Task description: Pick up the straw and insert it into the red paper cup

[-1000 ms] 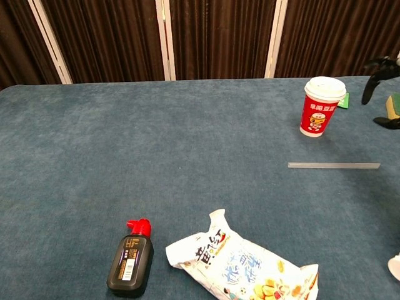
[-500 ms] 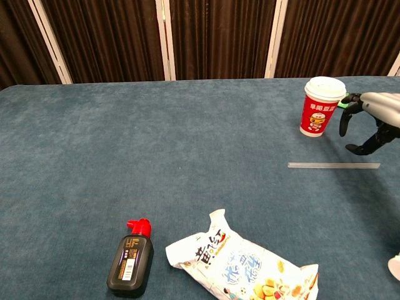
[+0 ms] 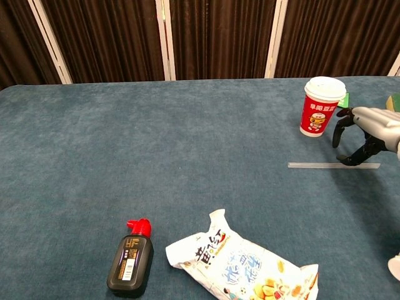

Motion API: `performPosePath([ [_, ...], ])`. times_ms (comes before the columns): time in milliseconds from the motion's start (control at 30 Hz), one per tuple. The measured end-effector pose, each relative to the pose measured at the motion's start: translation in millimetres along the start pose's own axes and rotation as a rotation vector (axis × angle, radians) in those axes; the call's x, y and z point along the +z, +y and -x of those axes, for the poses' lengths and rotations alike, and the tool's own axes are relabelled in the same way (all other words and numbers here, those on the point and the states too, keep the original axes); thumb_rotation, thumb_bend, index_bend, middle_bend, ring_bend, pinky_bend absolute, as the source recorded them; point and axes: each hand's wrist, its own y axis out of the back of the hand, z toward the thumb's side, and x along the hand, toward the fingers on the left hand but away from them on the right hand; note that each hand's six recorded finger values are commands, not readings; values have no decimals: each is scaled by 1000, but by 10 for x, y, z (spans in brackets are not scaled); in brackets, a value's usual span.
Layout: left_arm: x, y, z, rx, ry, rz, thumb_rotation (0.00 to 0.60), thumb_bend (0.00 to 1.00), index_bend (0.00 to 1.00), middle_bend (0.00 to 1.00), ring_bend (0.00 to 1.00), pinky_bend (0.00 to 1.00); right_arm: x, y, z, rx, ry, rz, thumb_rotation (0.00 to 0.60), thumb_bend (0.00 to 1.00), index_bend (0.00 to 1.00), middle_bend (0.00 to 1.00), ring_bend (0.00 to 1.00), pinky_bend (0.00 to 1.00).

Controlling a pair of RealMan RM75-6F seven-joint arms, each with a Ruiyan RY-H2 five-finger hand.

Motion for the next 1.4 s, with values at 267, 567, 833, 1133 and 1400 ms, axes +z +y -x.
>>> performPosePath([
  [267,-5,-1,-1,-3,1,3,600,176,23,0,0,0,-13,-63,35,7,-17,4,600,347,475,61,0,0],
  [567,-9,1,0,-1,3,2,600,176,23,0,0,0,13,-128,19,29,-12,-3,600,341,475,61,0,0],
  [833,-9,0,-1,1,4,0,600,176,23,0,0,0,45,-145,-15,33,-5,4,600,335,474,61,0,0],
  [1133,-13,1,1,2,6,-1,600,175,23,0,0,0,6,-200,15,42,-25,5,600,343,475,61,0,0],
  [1400,-13,2,2,2,6,-1,600,176,23,0,0,0,21,-226,38,46,-26,13,600,363,481,64,0,0],
])
